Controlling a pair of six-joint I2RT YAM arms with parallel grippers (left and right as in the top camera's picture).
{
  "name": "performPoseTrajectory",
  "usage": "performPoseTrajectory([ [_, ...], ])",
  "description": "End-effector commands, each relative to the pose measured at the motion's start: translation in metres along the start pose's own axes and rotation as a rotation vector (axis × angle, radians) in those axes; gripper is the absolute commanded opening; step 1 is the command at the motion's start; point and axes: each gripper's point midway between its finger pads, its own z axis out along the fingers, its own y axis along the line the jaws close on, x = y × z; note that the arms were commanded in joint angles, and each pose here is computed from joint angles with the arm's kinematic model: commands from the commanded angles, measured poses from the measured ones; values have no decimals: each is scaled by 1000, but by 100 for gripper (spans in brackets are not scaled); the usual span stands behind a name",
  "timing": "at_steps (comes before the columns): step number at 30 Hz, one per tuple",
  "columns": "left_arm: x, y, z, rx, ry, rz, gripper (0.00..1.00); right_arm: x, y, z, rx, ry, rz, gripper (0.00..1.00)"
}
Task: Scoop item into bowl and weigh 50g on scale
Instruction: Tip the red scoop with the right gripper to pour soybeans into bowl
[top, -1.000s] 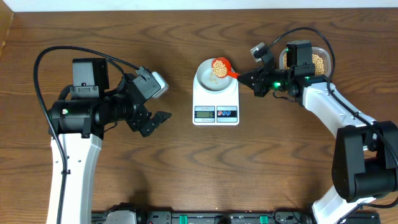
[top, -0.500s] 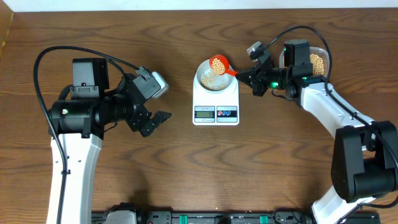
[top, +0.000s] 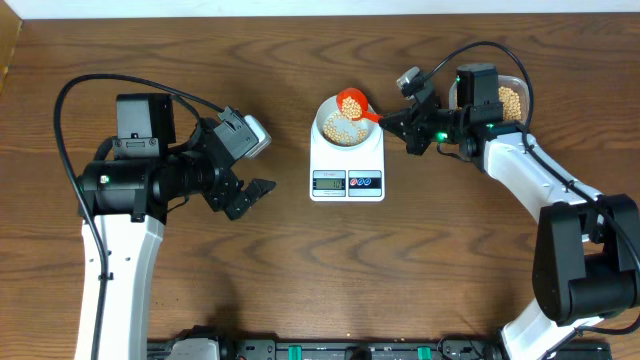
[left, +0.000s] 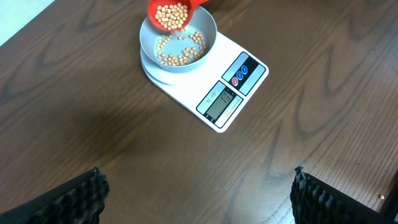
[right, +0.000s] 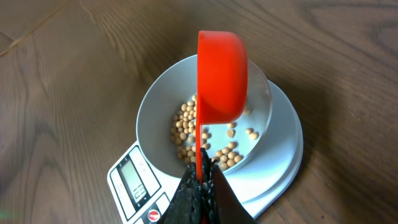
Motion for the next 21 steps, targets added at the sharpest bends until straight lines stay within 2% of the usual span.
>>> performPoseTrajectory([
  [1,-3,4,-2,-13,-2,-6,96,-1,3,2,-15,-2,-35,1],
  [21,-2,4,-2,-12,-2,-6,96,-5,4,3,-18,-14,-50,1],
])
